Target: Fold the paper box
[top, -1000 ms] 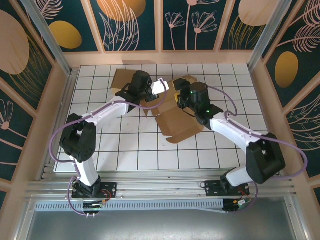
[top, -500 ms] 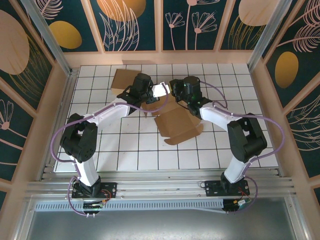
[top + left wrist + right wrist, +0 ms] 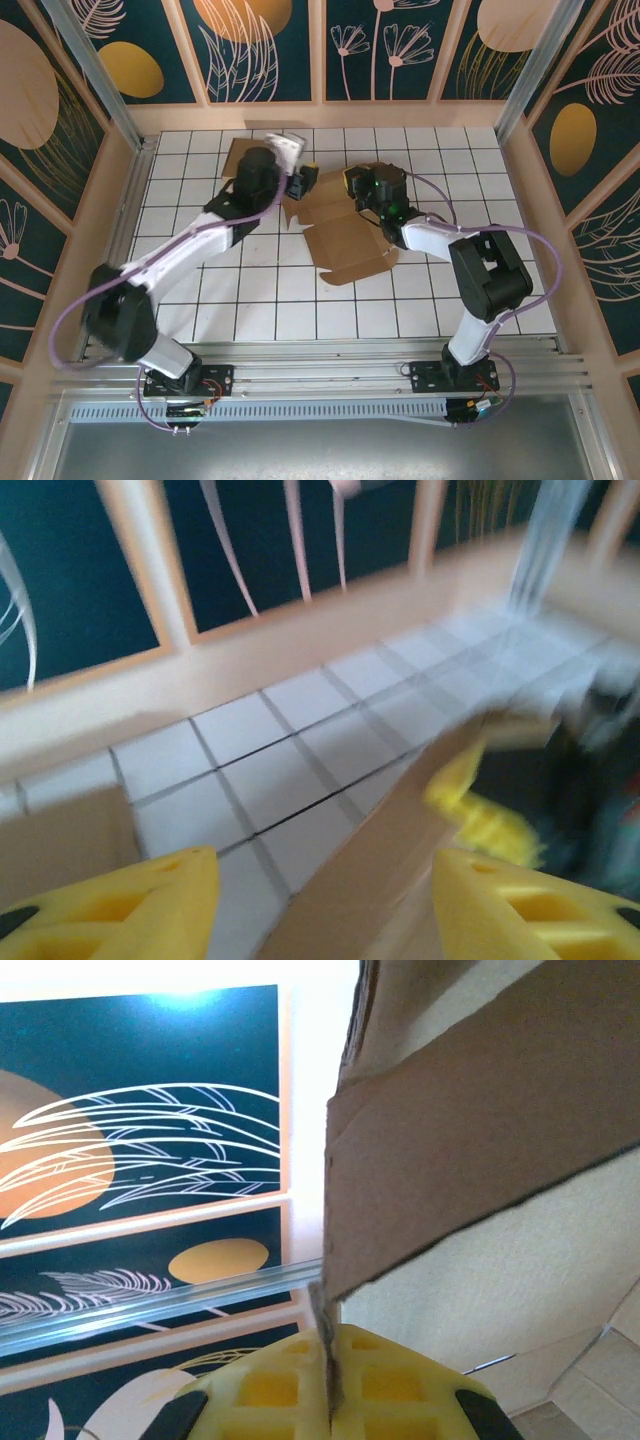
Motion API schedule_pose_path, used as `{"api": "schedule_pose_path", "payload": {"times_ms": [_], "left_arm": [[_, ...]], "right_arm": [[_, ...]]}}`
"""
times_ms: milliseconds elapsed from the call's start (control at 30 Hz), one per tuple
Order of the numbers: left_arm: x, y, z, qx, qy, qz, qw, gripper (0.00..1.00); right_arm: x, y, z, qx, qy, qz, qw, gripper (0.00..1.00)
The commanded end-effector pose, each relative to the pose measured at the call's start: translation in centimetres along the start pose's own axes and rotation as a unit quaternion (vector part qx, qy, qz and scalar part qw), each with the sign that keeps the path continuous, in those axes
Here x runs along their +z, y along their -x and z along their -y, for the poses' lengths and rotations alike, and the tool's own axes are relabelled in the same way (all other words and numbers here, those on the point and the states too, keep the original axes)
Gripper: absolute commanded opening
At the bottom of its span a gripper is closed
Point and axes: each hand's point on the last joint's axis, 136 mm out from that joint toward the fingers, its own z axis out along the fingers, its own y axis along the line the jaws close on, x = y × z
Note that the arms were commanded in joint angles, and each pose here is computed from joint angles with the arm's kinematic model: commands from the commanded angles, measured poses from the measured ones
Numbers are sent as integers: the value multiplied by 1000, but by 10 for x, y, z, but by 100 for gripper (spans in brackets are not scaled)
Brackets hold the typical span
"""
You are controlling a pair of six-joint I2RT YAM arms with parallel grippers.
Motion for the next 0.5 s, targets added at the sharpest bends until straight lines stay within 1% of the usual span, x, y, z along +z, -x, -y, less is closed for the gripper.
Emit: {"api": "schedule_pose_path", "payload": {"times_ms": [0, 33, 100, 133, 167, 233, 300, 333, 400, 467], "left_arm": [[-17, -2, -13, -360, 14, 47, 932, 55], [-17, -6, -12, -396, 4, 46, 917, 54], [-12, -10, -6, -441, -20, 42, 896, 54], [-10, -14, -7, -465, -18, 41, 884, 52], [-8, -18, -10, -482, -12, 41, 875, 51], [-2, -23, -19, -512, 8, 54, 857, 53], [4, -39, -31, -544, 41, 50, 836, 51], [8, -42, -33, -546, 45, 49, 835, 51], [18, -46, -36, -541, 52, 45, 838, 52], [32, -46, -26, -528, 23, 27, 849, 52]], "right_arm": [[1, -4, -10, -37, 57, -18, 998, 0], [2, -7, -7, -37, 61, -26, 997, 0], [3, -9, 0, -39, 67, -30, 997, 0], [3, -9, 4, -39, 66, -31, 997, 0], [3, -9, 7, -44, 65, -30, 996, 0], [4, -8, 13, -58, 55, -27, 996, 0], [5, -9, 18, -62, 51, -30, 996, 0], [4, -9, 19, -63, 52, -31, 996, 0], [4, -11, 22, -63, 46, -35, 996, 0], [4, -13, 24, -67, 44, -39, 996, 0]]}}
